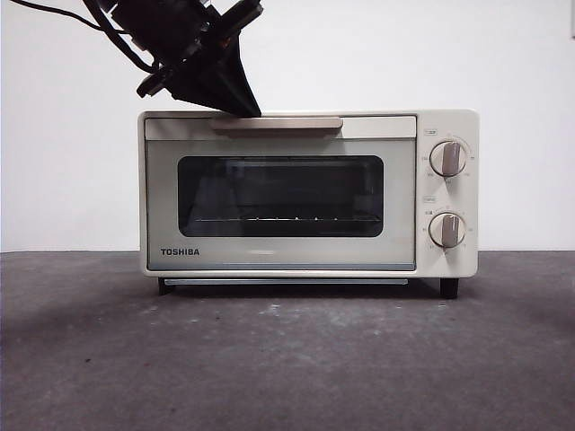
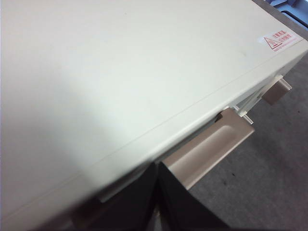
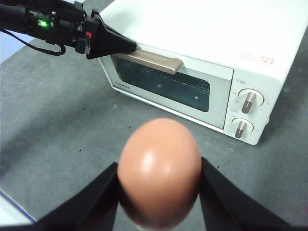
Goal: Eggoven
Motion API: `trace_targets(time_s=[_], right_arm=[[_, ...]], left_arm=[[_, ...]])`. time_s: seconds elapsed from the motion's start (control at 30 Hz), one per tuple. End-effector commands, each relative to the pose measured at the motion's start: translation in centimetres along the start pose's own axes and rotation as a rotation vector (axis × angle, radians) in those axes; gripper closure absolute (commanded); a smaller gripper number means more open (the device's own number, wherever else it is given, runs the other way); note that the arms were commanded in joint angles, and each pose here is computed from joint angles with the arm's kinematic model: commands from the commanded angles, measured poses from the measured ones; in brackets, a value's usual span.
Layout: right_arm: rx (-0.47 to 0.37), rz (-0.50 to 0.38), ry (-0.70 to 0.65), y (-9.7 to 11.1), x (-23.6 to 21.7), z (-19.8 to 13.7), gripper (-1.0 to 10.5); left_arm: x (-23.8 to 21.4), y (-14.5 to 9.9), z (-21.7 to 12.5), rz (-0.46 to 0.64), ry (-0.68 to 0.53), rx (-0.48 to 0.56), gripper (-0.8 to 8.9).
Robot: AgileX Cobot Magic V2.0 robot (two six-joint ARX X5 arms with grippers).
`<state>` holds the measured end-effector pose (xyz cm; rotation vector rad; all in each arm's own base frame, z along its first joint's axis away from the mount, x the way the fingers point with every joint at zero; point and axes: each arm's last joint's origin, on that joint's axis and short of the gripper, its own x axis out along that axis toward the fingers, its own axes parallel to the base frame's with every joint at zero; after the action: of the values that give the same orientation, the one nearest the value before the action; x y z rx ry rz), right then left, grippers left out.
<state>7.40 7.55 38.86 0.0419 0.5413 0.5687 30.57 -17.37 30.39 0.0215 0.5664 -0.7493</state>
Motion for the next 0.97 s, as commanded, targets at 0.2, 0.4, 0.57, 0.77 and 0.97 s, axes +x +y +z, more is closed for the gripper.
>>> trace_targets(time_s=[0.2, 0.4, 0.57, 0.77, 0.97], right_arm=[[-0.006, 0.014, -0.018, 0.2, -0.2, 0.4, 9.4], [-0.006, 0.014, -0.019, 0.2, -0.3, 0.4, 9.4], [-0.006, 0.014, -0.019, 0.2, -0.2, 0.4, 9.4], [-0.006, 0.013, -0.018, 0.2, -0.2, 0.5, 9.4], [-0.007, 0.007, -0.006, 0.6, 1.1, 0.9, 9.4]], left_arm=[[1.7, -1.1, -1.3, -0.033, 0.122, 0.044, 8.08], [2.3, -3.2, -2.3, -0.088, 0.203, 0.106, 8.08], [2.4, -5.6, -3.2, -0.169, 0.283, 0.123, 8.08], [2.3, -8.6, -4.5, -0.273, 0.39, 0.119, 8.08], [0.9, -10.5, -4.2, -0.325, 0.387, 0.106, 8.08]])
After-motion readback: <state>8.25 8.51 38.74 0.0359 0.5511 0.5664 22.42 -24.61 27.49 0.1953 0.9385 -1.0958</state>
